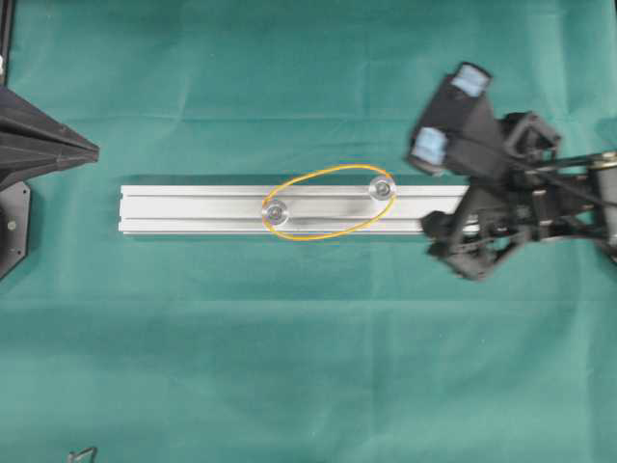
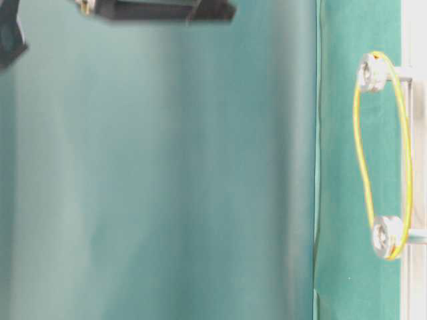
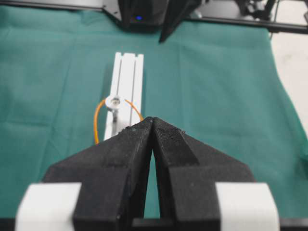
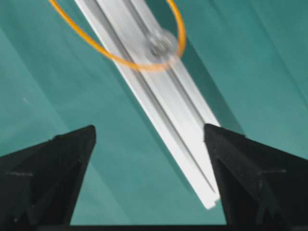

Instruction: Hook the rubber onto the shaft.

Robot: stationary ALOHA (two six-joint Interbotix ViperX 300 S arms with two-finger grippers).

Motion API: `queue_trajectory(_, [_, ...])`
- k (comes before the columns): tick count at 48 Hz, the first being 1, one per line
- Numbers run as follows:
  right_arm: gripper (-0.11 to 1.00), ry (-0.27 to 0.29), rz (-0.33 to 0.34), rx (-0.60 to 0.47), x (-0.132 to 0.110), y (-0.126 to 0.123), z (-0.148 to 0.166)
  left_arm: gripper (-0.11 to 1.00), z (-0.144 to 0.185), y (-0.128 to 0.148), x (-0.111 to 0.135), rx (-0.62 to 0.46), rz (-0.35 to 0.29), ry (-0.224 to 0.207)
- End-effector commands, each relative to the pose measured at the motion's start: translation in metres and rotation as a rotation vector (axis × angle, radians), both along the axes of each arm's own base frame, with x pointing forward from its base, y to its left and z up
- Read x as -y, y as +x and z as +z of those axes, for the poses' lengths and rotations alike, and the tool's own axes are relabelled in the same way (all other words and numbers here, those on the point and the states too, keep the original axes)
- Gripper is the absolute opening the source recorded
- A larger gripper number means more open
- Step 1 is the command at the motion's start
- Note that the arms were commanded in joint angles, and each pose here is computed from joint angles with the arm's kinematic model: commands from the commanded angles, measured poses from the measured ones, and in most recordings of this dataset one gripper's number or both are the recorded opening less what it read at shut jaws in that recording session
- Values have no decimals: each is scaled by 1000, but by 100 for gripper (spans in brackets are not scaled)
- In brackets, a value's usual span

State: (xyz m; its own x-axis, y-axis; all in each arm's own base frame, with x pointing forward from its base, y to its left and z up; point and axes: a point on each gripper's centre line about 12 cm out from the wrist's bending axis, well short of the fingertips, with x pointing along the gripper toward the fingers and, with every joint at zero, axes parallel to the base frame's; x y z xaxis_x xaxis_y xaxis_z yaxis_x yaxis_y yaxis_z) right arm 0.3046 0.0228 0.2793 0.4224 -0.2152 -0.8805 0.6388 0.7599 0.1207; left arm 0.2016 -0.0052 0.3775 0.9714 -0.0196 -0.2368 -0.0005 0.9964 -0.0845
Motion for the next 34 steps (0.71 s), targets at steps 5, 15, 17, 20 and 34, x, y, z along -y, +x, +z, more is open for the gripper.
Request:
queue_trajectory(5, [94, 6, 26, 74, 4, -29, 13, 0, 0, 2, 0, -18, -3, 7])
queue_trajectory(15, [94, -12, 78, 85, 5, -39, 10, 0, -1, 2, 0, -29, -2, 8])
queue_trajectory(17, [94, -16, 90, 86, 5, -38, 9, 0, -1, 2, 0, -27, -2, 8])
queue_trajectory(20, [94, -25, 112, 90, 4, -37, 10, 0, -1, 2, 0, -29, -2, 8])
queue_trajectory(34, [94, -32, 140, 119, 4, -39, 13, 0, -1, 2, 0, -29, -1, 11])
